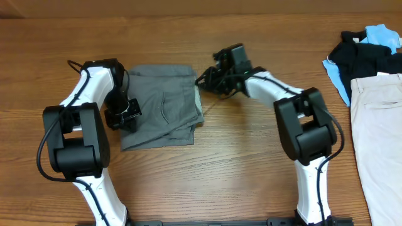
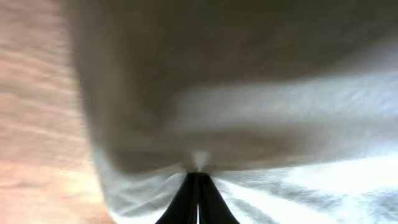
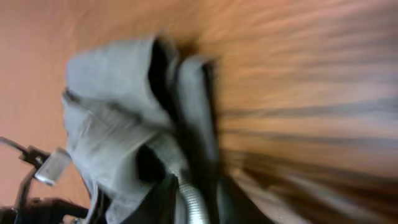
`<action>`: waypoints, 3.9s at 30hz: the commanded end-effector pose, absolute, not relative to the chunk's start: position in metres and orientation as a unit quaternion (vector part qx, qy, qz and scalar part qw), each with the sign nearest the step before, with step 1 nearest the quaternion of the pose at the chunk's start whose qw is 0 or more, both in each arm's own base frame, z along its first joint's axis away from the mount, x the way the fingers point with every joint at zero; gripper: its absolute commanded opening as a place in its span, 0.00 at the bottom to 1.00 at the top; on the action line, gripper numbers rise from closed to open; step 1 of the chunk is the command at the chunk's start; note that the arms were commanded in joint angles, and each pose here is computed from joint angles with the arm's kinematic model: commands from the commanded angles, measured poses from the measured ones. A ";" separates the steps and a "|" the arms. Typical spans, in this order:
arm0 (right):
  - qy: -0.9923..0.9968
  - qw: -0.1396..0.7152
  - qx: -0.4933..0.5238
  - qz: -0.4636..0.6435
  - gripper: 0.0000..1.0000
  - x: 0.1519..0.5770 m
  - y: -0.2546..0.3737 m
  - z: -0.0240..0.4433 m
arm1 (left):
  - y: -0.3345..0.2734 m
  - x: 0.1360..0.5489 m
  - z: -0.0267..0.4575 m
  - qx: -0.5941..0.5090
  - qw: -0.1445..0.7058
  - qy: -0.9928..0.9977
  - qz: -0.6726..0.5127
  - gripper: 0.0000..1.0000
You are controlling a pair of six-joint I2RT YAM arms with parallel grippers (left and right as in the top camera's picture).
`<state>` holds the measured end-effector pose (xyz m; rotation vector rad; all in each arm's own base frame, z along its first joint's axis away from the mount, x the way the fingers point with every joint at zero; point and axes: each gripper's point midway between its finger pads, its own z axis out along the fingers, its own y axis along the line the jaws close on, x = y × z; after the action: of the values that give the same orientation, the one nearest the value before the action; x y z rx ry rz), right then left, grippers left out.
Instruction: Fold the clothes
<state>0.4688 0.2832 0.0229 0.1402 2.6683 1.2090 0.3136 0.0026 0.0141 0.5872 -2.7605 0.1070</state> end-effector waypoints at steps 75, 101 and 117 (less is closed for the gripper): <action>0.971 0.024 -0.024 0.238 1.00 0.278 0.263 0.115 | 0.038 0.358 0.104 0.177 0.053 -0.982 0.034 0.99; 0.973 0.047 -0.030 0.223 1.00 0.287 0.259 0.113 | 0.011 0.352 -0.011 0.127 -0.028 -0.951 0.281 1.00; 0.974 0.045 -0.029 0.222 1.00 0.286 0.259 0.113 | -0.008 0.349 -0.028 0.155 -0.024 -0.948 0.278 0.04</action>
<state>0.2841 0.2596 0.1062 -0.0807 2.9975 0.6720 0.3616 -0.0026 -0.0014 0.4112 -3.0942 0.9804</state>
